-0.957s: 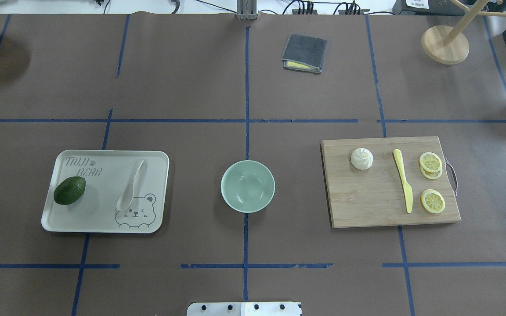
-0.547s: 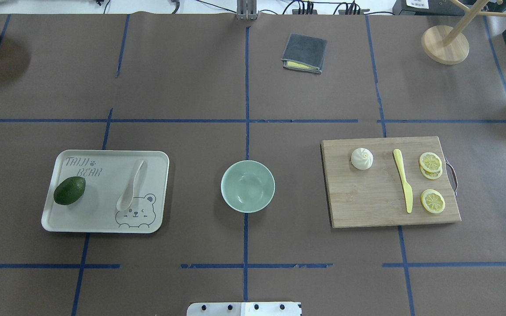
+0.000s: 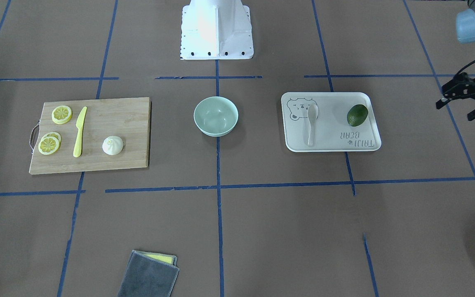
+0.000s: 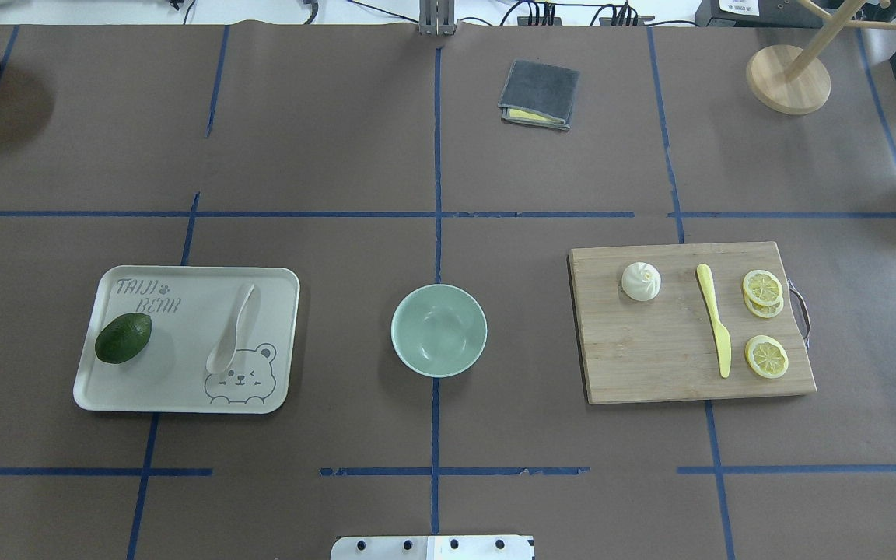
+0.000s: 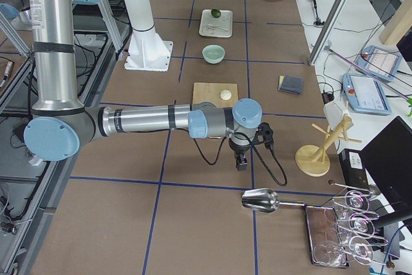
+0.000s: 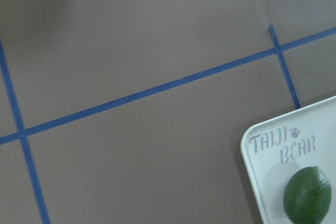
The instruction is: Put spoon and bun in bowl
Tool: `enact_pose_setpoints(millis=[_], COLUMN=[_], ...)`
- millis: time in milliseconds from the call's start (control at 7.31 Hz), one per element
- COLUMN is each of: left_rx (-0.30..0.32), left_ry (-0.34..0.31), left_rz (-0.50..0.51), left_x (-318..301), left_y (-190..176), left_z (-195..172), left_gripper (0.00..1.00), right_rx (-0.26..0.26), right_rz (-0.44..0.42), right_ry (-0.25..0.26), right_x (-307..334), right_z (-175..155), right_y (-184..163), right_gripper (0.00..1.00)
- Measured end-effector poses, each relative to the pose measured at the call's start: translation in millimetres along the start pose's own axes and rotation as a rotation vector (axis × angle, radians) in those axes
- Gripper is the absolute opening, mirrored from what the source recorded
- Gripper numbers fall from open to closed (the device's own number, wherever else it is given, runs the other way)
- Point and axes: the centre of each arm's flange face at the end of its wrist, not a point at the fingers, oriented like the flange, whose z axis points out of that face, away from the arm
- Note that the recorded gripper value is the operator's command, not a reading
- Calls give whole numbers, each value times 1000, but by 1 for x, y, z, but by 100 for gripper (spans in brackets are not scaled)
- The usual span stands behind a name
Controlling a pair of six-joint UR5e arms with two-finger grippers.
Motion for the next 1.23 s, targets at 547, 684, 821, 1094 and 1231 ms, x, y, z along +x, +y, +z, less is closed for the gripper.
enact_pose_setpoints(millis=[547, 684, 821, 1094, 1231], left_rx=[2, 4, -7, -38, -44], left_ry=[-44, -52, -52, -54, -64], left_rz=[-64, -61, -53, -33, -25], left_x=[155, 185, 204, 230, 236], left_y=[-33, -36, -39, -39, -37], left_z=[105, 127, 145, 178, 189], left_gripper=[94, 94, 94, 82, 75], right_rx=[33, 33, 32, 24, 22], right_rz=[-48, -53, -58, -59, -58], right_ry=[-2, -3, -4, -5, -6], right_x=[4, 3, 2, 3, 3], right_z=[11, 12, 13, 17, 18], right_y=[8, 8, 8, 9, 9], right_gripper=[100, 100, 100, 100, 100])
